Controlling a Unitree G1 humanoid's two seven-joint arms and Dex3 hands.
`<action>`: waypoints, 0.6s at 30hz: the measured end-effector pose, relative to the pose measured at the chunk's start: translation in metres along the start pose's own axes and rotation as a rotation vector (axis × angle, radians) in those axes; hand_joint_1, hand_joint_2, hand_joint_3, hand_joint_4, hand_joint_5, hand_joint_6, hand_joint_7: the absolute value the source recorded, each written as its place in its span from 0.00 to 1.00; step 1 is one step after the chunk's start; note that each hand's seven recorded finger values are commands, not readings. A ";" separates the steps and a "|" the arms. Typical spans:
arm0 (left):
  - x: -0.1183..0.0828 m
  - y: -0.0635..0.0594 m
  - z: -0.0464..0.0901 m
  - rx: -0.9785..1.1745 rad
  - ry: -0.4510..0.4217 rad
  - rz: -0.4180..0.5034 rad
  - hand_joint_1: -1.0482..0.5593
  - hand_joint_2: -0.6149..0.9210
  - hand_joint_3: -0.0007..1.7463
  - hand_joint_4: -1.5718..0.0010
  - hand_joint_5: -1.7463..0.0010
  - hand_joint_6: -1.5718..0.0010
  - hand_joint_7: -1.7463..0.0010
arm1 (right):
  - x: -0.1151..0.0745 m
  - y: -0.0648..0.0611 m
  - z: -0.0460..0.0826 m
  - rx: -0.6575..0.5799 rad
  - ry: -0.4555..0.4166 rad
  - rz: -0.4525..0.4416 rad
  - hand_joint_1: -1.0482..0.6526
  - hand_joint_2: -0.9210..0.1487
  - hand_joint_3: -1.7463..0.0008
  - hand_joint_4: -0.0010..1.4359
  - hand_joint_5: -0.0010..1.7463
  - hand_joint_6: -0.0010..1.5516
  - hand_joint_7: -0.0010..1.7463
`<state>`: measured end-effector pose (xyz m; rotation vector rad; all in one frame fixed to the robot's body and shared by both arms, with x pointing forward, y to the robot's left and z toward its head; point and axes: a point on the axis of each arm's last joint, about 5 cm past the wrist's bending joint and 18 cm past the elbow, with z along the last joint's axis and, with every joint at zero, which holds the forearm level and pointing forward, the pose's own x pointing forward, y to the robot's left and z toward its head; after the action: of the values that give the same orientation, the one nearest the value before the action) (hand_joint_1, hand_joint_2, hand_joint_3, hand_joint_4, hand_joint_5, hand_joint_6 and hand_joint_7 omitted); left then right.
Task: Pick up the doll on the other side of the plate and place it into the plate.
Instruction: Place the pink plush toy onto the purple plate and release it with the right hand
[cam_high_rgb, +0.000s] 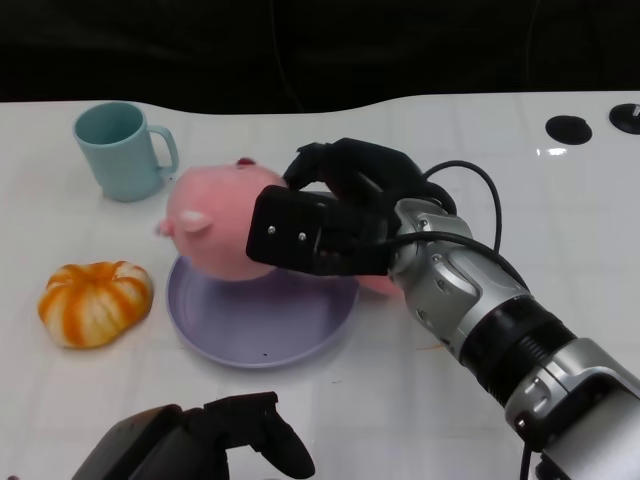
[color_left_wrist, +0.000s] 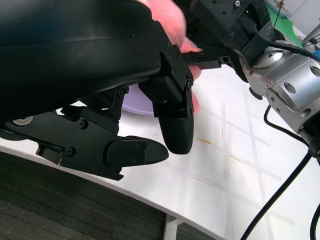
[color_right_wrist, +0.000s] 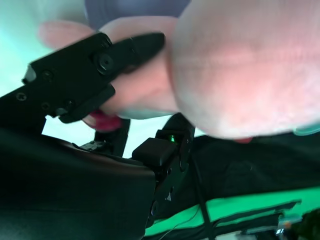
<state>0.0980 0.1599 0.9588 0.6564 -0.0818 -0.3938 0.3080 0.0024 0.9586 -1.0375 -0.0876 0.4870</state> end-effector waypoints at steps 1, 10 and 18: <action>0.000 0.000 0.000 0.001 0.000 0.000 0.48 1.00 0.23 0.59 0.00 0.57 0.43 | -0.001 -0.002 0.001 -0.004 -0.011 0.011 0.24 0.00 0.87 0.14 0.28 0.25 0.00; 0.001 0.000 0.001 0.009 -0.004 0.002 0.48 1.00 0.22 0.60 0.00 0.57 0.43 | -0.012 -0.015 0.004 0.011 -0.083 0.096 0.21 0.00 0.85 0.09 0.26 0.21 0.00; 0.002 0.000 0.001 0.010 -0.010 0.004 0.48 1.00 0.22 0.59 0.00 0.57 0.43 | -0.032 -0.034 -0.007 0.088 -0.150 0.072 0.23 0.00 0.86 0.09 0.28 0.24 0.01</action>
<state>0.0996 0.1586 0.9597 0.6636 -0.0948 -0.3930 0.2931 -0.0310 0.9887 -0.9200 -0.1609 0.6285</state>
